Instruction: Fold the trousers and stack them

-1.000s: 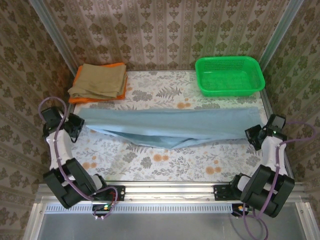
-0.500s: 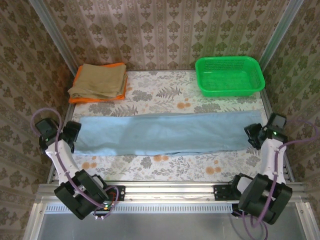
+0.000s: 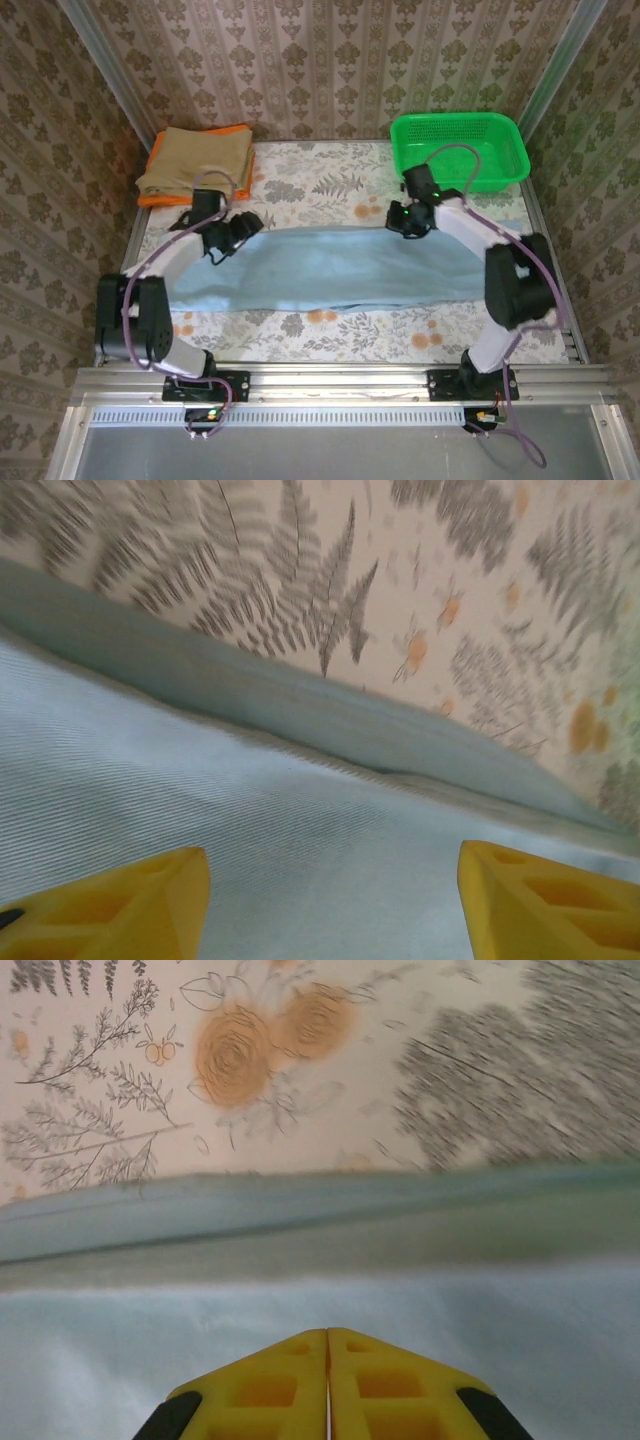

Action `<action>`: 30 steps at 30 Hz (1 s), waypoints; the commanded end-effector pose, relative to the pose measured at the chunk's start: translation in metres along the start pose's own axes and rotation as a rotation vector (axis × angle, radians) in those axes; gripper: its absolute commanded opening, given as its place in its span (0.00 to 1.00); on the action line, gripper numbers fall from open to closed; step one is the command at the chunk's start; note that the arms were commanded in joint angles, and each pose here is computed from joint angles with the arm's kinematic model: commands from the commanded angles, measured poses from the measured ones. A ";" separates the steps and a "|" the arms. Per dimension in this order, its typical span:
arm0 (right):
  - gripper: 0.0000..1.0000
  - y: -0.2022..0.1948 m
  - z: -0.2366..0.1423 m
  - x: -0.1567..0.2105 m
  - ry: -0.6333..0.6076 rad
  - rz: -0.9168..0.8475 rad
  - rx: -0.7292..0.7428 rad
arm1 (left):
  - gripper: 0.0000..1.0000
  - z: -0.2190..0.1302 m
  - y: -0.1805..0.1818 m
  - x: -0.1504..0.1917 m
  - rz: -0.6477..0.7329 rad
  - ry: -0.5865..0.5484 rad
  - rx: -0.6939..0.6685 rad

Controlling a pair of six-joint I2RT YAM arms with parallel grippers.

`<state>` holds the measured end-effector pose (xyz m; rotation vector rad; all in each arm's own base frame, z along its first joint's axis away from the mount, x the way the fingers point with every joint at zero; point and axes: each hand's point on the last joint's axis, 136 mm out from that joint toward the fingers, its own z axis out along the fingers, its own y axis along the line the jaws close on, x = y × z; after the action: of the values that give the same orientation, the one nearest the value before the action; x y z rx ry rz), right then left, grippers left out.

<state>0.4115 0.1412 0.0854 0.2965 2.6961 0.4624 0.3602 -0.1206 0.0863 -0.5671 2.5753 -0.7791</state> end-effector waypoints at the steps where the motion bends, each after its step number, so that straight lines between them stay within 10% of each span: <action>1: 0.09 -0.010 0.024 -0.010 0.040 -0.058 0.113 | 0.66 0.023 -0.016 -0.001 0.016 0.020 0.070; 14: 0.10 0.020 -0.001 -0.057 -0.072 -0.157 0.145 | 0.65 0.047 -0.045 -0.017 0.022 0.043 0.138; 30: 0.10 0.017 0.019 0.028 0.084 -0.228 0.160 | 0.64 0.078 -0.130 0.045 0.171 0.183 0.256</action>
<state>0.3959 0.1750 0.0737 0.0013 2.7934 0.2300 0.3906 -0.2622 0.0988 -0.1982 2.5681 -1.0813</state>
